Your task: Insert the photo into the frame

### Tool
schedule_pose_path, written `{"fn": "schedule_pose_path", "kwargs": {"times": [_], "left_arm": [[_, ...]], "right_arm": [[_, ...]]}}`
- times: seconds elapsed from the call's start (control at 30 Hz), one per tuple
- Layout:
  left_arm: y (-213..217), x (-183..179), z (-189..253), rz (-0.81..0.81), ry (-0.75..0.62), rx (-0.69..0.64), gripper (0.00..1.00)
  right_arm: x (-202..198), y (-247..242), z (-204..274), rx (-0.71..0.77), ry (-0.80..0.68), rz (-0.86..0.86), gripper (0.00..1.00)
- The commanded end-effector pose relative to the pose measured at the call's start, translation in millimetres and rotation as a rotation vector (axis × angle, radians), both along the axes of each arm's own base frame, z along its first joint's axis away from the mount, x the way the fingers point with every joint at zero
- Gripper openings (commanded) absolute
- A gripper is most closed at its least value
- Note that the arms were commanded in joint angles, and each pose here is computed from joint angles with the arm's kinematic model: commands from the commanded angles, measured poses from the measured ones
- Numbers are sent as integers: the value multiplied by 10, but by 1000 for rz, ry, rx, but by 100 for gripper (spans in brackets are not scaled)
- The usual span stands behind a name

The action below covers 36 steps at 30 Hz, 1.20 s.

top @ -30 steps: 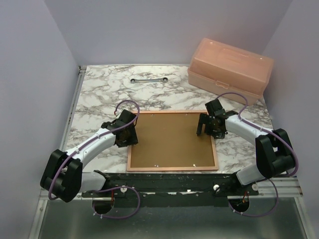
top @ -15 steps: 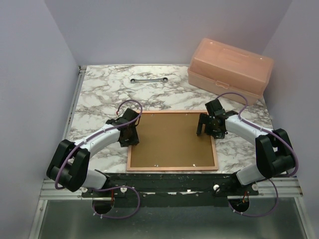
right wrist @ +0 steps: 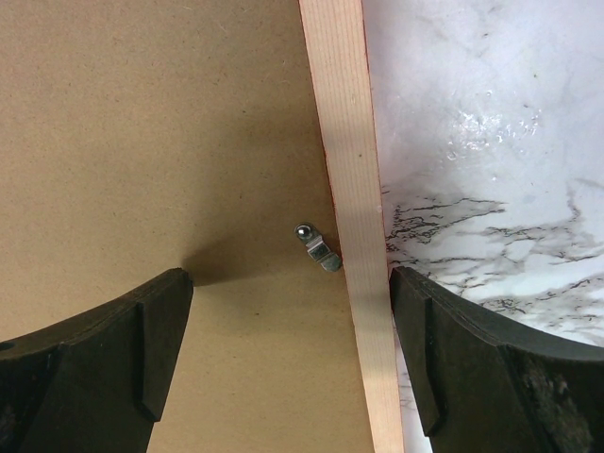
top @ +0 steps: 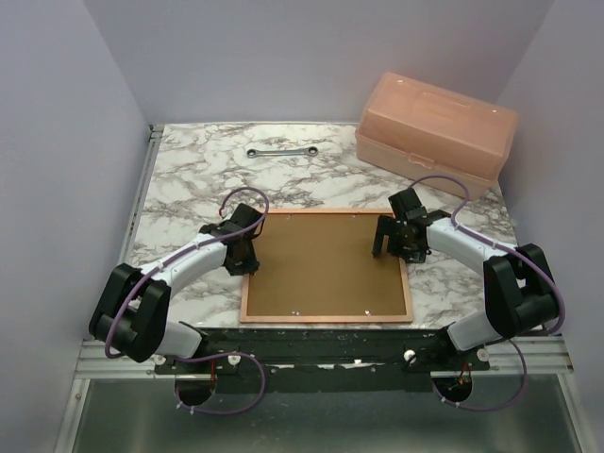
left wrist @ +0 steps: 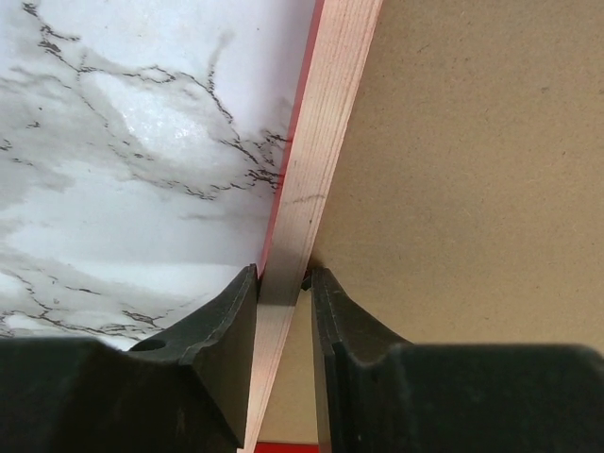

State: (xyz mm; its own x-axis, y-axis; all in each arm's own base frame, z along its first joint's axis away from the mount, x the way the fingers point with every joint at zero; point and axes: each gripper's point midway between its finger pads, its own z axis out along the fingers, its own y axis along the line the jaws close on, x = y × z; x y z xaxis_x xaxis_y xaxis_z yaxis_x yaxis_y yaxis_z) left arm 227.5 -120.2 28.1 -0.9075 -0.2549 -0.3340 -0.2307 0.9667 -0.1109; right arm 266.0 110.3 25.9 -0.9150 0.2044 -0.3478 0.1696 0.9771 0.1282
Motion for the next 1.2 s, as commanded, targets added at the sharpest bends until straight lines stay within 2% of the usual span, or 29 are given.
{"fn": "schedule_pose_path", "kwargs": {"times": [0.0, 0.2, 0.23, 0.43, 0.57, 0.8, 1.17], "left_arm": [[-82, 66, 76, -13, -69, -56, 0], [-76, 23, 296, -16, -142, -103, 0], [-66, 8, 320, -13, -148, -105, 3], [16, -46, 370, 12, -161, -111, 46], [62, -82, 284, 25, -132, -102, 58], [21, -151, 134, 17, -75, -121, 60], [-222, -46, 157, -23, -62, -261, 59]], "right_arm": [[-16, 119, 34, 65, -6, 13, 93], [-38, 109, 112, 72, -20, 1, 94], [-43, 109, 132, 75, -25, -1, 94], [-122, 85, 202, 94, -36, -33, 99], [-185, 41, 208, 90, -31, -70, 99], [-339, 23, 101, 99, 13, -98, 99], [-443, 317, 10, 244, 86, -6, 98]]}}
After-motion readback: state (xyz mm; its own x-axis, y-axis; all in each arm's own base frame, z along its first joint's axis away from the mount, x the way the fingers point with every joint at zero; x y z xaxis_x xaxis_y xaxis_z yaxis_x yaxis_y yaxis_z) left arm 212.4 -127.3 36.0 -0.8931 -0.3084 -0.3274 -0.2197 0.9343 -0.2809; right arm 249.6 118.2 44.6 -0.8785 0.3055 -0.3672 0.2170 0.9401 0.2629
